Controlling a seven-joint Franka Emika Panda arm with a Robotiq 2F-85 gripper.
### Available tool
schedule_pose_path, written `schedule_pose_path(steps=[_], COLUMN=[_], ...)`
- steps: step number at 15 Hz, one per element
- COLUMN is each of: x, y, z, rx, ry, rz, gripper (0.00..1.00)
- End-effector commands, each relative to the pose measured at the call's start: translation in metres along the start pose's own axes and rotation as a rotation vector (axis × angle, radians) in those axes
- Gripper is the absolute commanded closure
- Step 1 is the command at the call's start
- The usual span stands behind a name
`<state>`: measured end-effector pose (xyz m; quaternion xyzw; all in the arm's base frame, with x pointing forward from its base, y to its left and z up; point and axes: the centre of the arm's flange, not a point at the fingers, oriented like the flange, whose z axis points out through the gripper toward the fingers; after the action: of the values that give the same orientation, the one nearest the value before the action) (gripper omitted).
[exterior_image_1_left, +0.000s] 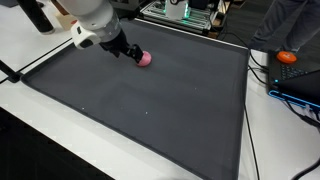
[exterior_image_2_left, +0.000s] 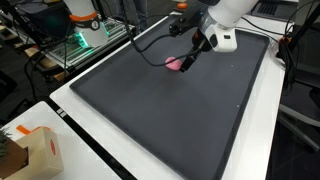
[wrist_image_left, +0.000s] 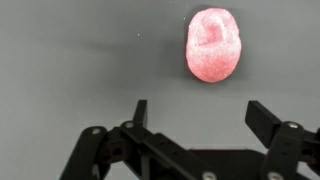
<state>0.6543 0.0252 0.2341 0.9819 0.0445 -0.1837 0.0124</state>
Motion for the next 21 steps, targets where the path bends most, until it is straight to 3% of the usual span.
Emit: schedule_pose_path(steps=[1,7,16,21], x=[-0.018,-0.048,-0.089,-0.110], y=[0.024,0.059,0.096,0.102], z=[0.006,0.019,0.044,0.060], rx=[0.088,0.232,0.437,0.525], ry=[0.009,0.005,0.072,0.006], rz=[0.179,0.450,0.835,0.971], gripper=[0.00,0.00,0.00,0.00])
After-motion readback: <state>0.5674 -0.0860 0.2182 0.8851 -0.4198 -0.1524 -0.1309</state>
